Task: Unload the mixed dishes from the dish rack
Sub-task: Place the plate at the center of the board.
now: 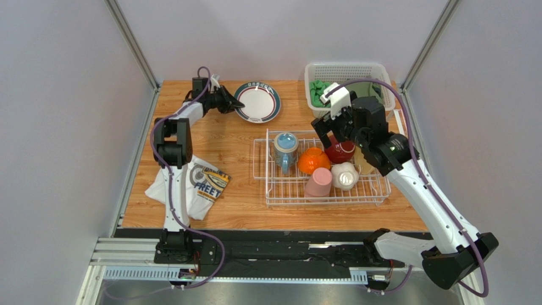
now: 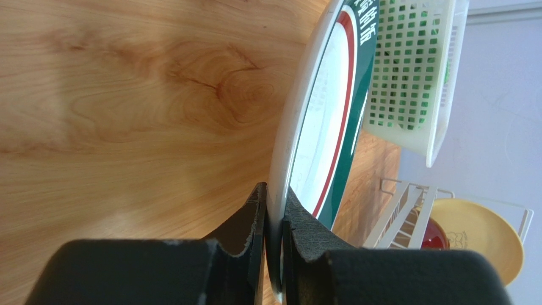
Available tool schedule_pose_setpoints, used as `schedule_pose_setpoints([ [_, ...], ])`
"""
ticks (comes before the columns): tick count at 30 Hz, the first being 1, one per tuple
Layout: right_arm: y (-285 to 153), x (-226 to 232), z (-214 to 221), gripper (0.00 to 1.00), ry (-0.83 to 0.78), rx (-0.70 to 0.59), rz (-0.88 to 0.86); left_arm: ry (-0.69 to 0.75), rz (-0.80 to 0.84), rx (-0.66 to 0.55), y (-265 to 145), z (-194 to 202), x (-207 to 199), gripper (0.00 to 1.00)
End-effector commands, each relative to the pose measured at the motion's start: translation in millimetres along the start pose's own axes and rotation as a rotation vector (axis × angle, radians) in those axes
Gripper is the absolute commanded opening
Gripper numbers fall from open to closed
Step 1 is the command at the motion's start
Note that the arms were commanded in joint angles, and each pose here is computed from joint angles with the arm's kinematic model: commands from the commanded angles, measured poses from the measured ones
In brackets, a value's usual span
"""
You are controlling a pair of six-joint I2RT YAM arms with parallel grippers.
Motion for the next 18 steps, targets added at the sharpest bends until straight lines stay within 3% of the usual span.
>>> schedule_pose_setpoints([
  [1,-6.0,-3.8,-6.1,0.98,0.006,-0.049,0.019,0.041,0.082,0.004,0.9,-3.7,-24.7,0.00],
  [18,-13.0,-22.8,8.0,0.98,0.014,0.053,0.146,0.051,0.061,0.038,11.9,9.0,-9.1,0.04],
])
Point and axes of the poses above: each gripper's point midway between its finger pads, its own y axis out along the fingers, its own x axis along the line the jaws close on, z = x × y, the point moved 5 cm from there along -y, back along the fingers, and after that the axes turned 8 degrees about -y, right-handed, at the moved point
